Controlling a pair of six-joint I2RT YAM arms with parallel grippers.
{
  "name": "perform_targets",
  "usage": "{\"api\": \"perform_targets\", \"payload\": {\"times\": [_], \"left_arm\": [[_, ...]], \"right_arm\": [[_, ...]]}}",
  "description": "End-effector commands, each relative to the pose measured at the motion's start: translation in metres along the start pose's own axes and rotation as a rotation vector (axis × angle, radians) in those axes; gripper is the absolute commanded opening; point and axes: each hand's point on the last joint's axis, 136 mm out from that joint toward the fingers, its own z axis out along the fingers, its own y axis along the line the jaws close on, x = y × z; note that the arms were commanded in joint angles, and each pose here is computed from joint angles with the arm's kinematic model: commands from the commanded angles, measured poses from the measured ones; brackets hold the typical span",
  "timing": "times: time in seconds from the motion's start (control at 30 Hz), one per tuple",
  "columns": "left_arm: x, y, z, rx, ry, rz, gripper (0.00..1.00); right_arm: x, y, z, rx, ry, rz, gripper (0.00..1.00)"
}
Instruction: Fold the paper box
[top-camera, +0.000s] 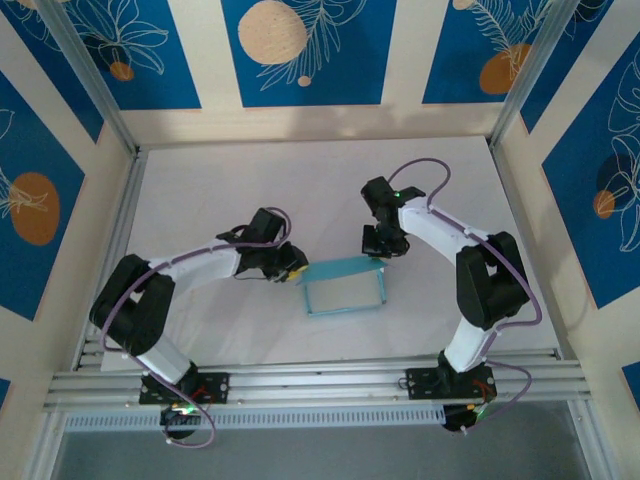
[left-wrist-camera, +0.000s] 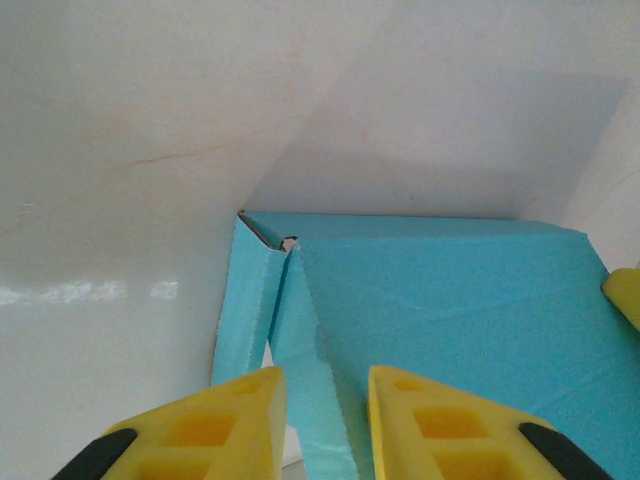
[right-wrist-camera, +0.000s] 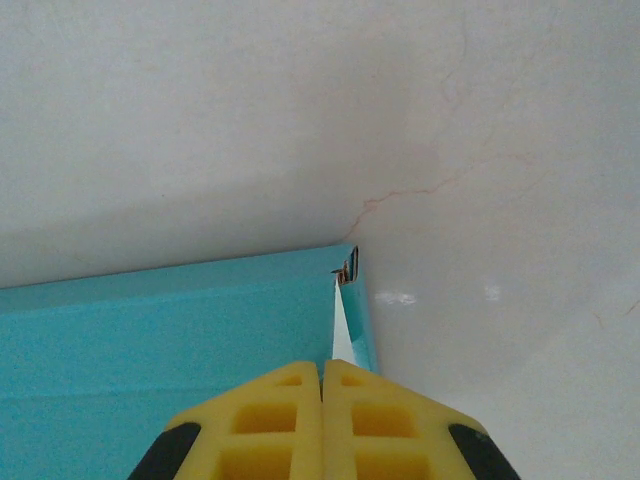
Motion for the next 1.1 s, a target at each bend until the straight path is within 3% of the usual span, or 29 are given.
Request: {"api": "perform_targets", "payload": {"times": [0.0,0.47,0.9,1.07], "left_arm": [[0.003,-0.011,0.005,0.015,-0.001,0.006,0.25],[-0.001,-0.007,0.018,0.088,-0.065,-0.088,0.11],[-0.003,0.018,0.011,-0.032,-0.114,0.054,0.12],[-0.007,0.022,0.006,-0.062,-0.138,0.104,0.12]], "right_arm": [[0.005,-0.016,0.005,0.103,0.0,-0.035,0.0],[0.008,-0.009,0.003,0.075,-0.006,-0.011,0.0],[0.016,-0.027,0.009,0.265,-0.081,-0.112,0.0],[0.019,-0.026,0.004,0.281,-0.139,-0.138,0.07]]}}
